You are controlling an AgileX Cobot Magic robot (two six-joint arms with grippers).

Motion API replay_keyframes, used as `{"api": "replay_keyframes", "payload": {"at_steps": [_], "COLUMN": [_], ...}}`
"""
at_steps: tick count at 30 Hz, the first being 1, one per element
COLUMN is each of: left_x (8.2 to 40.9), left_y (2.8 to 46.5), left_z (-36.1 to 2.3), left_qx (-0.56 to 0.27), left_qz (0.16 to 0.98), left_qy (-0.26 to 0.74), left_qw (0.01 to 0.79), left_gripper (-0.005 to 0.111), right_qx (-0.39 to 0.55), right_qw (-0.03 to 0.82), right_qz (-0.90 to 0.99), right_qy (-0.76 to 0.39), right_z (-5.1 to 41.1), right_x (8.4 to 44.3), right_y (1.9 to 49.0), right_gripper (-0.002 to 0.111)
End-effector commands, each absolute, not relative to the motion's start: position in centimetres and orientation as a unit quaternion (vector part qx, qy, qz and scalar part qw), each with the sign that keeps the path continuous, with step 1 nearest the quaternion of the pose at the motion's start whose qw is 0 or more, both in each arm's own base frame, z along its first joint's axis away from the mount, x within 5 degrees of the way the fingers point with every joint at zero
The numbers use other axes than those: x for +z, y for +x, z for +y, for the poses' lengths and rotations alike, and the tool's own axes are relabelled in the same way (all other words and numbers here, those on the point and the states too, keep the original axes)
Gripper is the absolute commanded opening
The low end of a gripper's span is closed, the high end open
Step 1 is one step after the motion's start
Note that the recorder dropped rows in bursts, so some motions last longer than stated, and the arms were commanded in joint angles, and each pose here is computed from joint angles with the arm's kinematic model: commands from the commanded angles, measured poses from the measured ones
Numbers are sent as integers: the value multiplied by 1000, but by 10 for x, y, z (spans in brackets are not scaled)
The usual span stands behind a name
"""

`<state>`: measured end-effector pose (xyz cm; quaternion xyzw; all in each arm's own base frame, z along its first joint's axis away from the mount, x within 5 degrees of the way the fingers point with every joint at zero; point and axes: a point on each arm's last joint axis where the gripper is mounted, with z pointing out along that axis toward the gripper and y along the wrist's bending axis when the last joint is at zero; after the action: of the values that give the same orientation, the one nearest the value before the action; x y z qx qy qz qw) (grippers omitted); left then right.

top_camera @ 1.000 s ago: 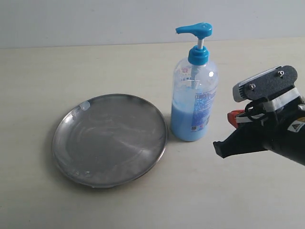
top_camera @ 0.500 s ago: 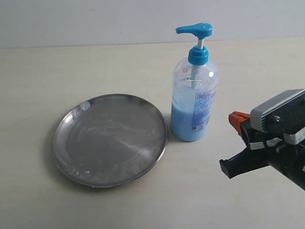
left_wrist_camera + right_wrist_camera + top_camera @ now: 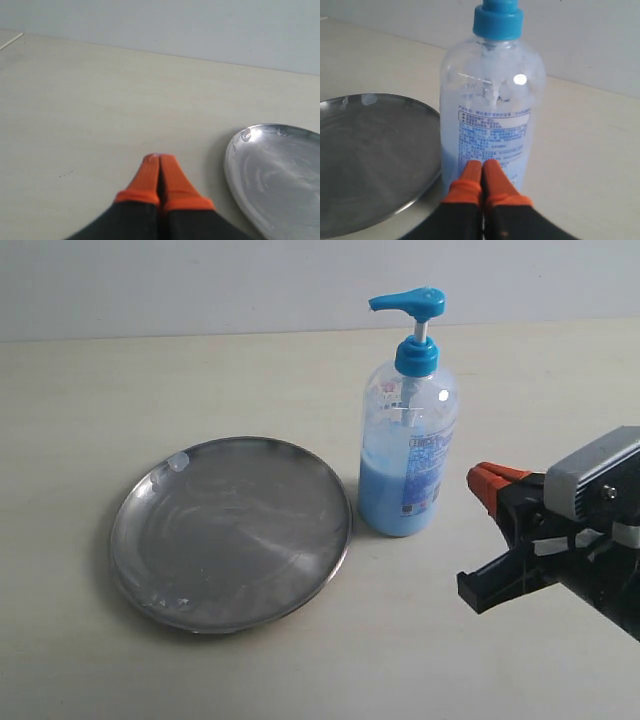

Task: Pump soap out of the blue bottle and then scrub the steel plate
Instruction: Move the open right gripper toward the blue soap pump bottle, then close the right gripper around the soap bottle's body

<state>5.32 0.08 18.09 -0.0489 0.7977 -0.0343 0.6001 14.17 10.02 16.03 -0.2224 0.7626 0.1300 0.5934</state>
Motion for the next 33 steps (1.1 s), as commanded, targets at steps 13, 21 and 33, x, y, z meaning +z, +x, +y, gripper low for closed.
{"api": "replay_keyframes", "payload": {"at_steps": [13, 21, 33], "left_x": [181, 181, 181], "left_y": [53, 53, 53], "left_z": [1, 1, 1], "left_qx": [-37, -37, -37], "left_qz": [794, 794, 794], "left_qy": [-50, -50, -50], "left_qw": [604, 604, 604], "left_gripper": [0, 0, 0], "right_qx": [133, 128, 115], "right_qw": [550, 520, 519], "right_qz": [788, 826, 836], "right_qy": [-241, -174, -137], "right_z": [137, 150, 160], "right_x": [158, 157, 146], "right_y": [177, 201, 219], "right_gripper": [105, 105, 105]}}
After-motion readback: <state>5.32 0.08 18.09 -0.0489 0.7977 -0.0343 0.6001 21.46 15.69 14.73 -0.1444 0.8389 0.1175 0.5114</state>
